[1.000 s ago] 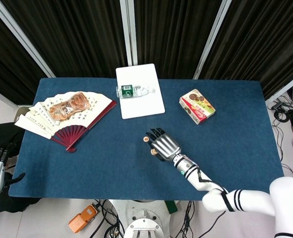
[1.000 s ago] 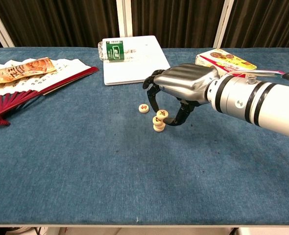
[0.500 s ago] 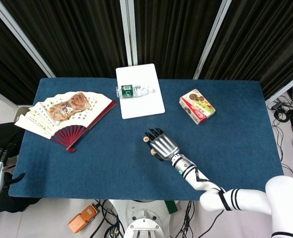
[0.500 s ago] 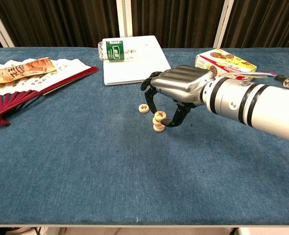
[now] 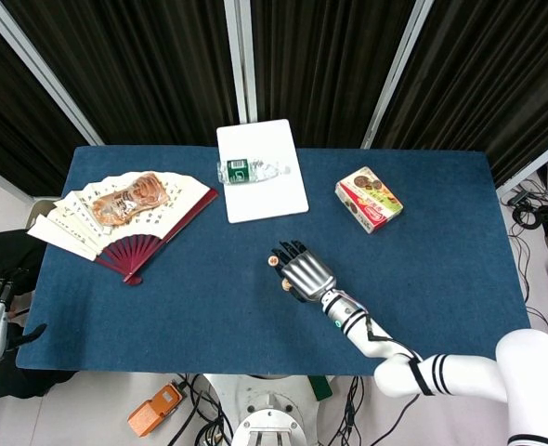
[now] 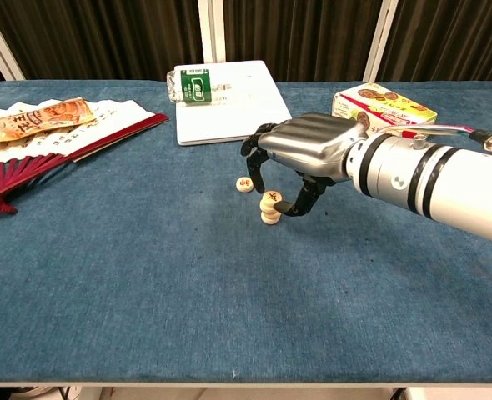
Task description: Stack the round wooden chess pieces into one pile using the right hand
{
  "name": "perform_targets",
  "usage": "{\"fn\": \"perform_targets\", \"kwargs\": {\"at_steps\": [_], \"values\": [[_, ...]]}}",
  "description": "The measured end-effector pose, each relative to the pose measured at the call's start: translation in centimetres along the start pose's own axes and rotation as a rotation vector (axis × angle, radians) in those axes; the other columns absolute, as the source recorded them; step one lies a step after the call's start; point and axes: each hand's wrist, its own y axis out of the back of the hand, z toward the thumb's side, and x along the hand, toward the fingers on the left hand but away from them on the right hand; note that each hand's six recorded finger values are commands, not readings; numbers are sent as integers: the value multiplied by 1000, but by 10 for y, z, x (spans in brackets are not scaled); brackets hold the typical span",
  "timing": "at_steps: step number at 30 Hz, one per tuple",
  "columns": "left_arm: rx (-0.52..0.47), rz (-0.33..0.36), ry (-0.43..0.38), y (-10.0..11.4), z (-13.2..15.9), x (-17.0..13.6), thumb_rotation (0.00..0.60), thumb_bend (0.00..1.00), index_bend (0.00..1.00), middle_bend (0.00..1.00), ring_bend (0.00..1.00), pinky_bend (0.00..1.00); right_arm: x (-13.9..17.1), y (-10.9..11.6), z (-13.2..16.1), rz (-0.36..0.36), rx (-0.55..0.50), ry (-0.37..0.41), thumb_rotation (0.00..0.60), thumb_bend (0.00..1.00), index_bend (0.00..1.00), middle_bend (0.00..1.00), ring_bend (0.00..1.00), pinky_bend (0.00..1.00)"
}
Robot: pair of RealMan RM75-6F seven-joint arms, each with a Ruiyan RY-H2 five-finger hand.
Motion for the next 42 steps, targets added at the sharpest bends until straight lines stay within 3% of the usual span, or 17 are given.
{"fn": "perform_targets", "kwargs": {"at_steps": [8,11,16,21,29,42], "values": [[-1,-3,-1,-1,0,0,600,0,147,118,72,1,-5,17,-8,-50,-50,-28,600,498,454,181,112,158],[1,-4,0,-1,0,0,600,0,147,118,72,1,-16,28,-15,-67,-69,-55,600,421,448,181,112,157],[3,-6,5,-1,-1,-1,600,0,147,118,72,1,-37,36,-24,-42,-79,-93,600,336,450,181,113,157],[7,-19,20,-3,-4,-2,600,0,147,118,72,1,-62,40,-30,11,4,-100,600,309,457,181,113,158],[12,-30,27,-5,-3,0,600,0,147,119,72,1,-79,32,-19,75,92,-48,600,309,458,181,112,157],[14,-35,36,-6,-5,0,600,0,147,118,72,1,-93,13,-3,117,121,-24,600,318,484,181,112,157]]}}
